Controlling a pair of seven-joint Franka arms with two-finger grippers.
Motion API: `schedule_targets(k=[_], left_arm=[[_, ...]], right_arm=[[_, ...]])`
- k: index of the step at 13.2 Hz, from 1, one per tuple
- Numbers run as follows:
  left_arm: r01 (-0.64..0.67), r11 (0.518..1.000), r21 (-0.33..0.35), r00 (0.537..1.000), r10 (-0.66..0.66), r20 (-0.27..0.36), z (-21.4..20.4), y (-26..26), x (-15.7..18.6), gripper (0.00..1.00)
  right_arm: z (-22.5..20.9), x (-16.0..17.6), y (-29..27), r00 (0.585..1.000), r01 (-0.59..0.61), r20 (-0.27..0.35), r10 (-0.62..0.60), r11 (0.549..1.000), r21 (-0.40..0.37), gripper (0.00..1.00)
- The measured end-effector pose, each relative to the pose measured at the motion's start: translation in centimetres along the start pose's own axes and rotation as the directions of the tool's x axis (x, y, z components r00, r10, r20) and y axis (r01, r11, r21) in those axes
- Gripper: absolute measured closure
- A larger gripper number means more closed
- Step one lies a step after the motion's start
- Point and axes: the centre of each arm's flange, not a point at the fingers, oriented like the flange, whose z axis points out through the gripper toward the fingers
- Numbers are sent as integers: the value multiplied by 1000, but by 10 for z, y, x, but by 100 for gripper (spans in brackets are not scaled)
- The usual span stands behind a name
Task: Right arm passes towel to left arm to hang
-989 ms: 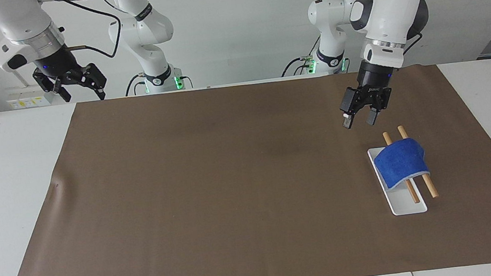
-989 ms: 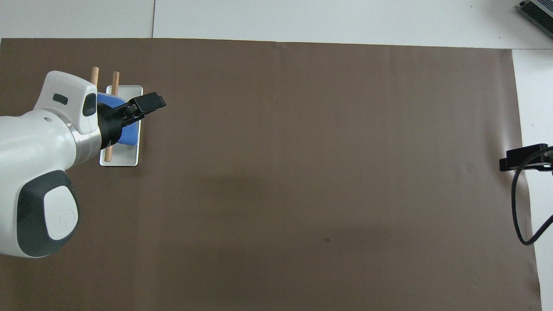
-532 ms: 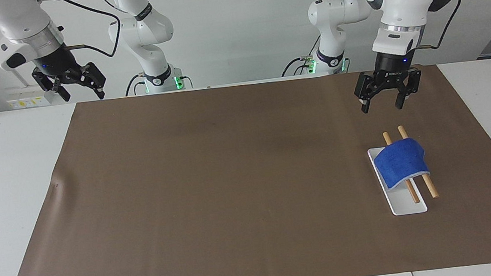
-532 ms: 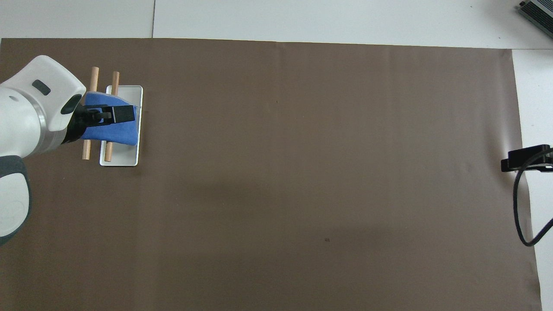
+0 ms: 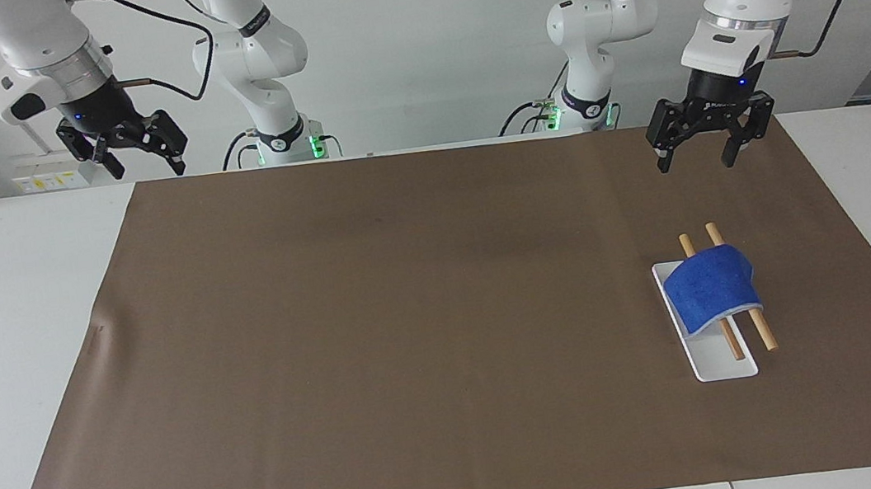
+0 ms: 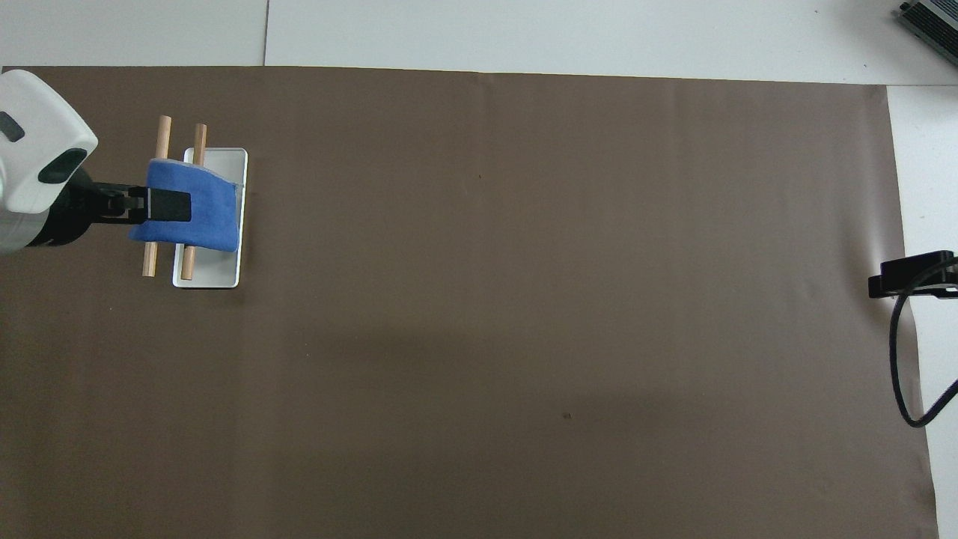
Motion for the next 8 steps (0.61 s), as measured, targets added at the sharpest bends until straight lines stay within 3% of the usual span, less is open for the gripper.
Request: schedule_targets(k=[8], left_arm=[[-102, 995, -5, 983, 102, 150, -23, -57, -11, 0]], right_arm=[[-1, 0, 0, 1000, -5, -3, 5, 1000, 0, 0]])
